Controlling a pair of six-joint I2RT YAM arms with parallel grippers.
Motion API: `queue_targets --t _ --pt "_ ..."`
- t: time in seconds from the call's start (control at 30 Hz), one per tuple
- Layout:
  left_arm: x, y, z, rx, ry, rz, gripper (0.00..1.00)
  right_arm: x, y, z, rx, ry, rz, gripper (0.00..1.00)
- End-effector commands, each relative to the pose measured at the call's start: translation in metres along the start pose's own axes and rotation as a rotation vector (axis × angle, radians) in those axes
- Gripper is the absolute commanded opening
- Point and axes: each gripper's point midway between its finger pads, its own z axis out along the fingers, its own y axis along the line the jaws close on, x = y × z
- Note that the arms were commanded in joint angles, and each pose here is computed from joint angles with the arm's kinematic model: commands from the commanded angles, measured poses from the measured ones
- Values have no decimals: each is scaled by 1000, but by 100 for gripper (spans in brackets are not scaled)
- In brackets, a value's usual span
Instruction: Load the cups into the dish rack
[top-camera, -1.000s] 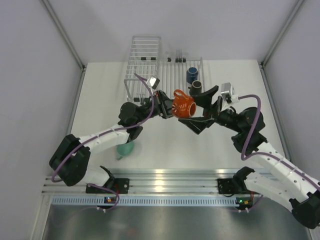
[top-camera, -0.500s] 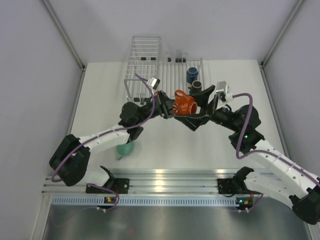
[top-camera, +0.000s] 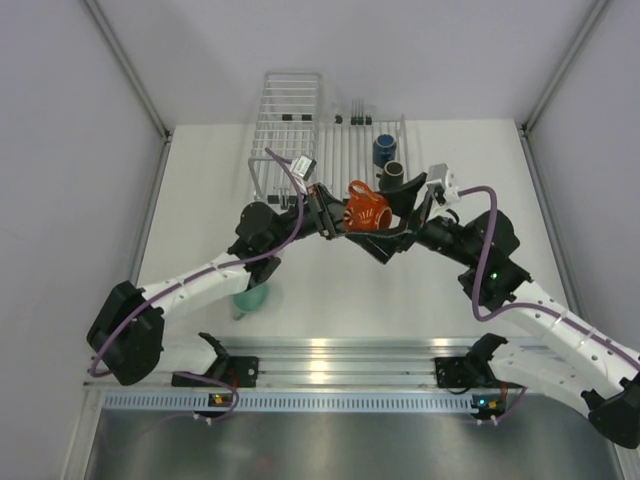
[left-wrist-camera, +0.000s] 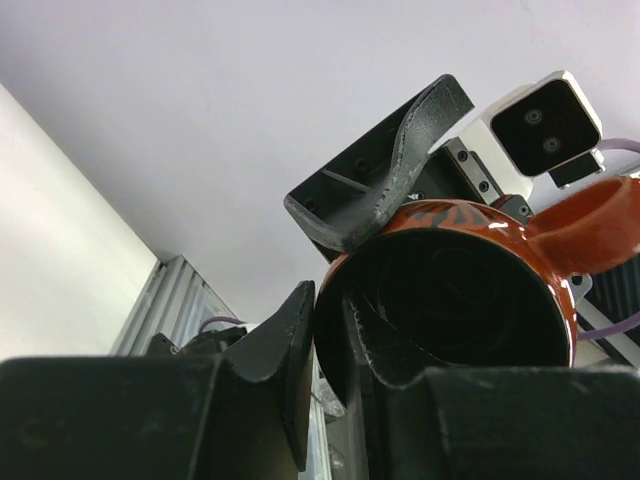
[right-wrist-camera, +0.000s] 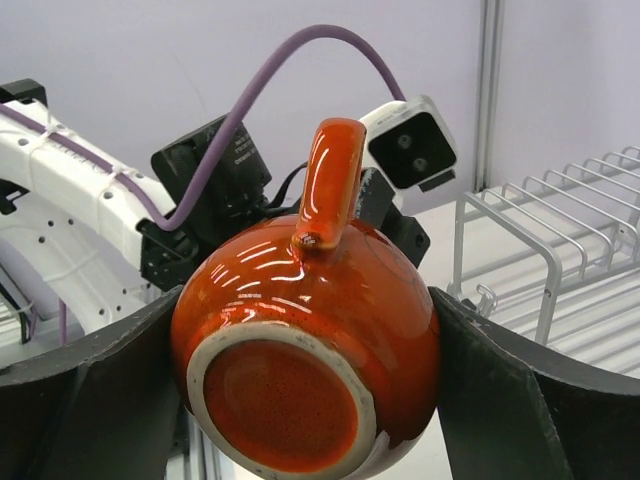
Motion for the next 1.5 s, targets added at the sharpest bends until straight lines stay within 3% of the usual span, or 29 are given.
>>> queue_targets --t 0.0,0.1,0.3,0.57,0.87,0.9,1.13,1.47 --pt "-12 -45 -4 78 -56 150 22 -28 -23 -4 145 -72 -80 0" --pt "-13 -45 -8 65 -74 152 43 -32 -25 -7 165 -85 -91 0" --pt "-15 -39 -14 32 -98 164 56 -37 -29 -9 191 -94 -100 0" --pt "-19 -13 -25 -93 -118 208 65 -45 -38 -15 249 -87 -128 0" --pt "-41 13 -63 -405 -204 435 73 -51 -67 -26 395 -20 -156 0" --pt "-41 16 -73 -451 -198 464 86 -52 -72 -26 414 -15 -161 0" --pt "-59 25 -115 -645 -310 558 90 -62 -99 -27 497 27 -163 0" --pt "-61 28 -155 -781 -346 622 98 -47 -157 -17 573 124 -85 0"
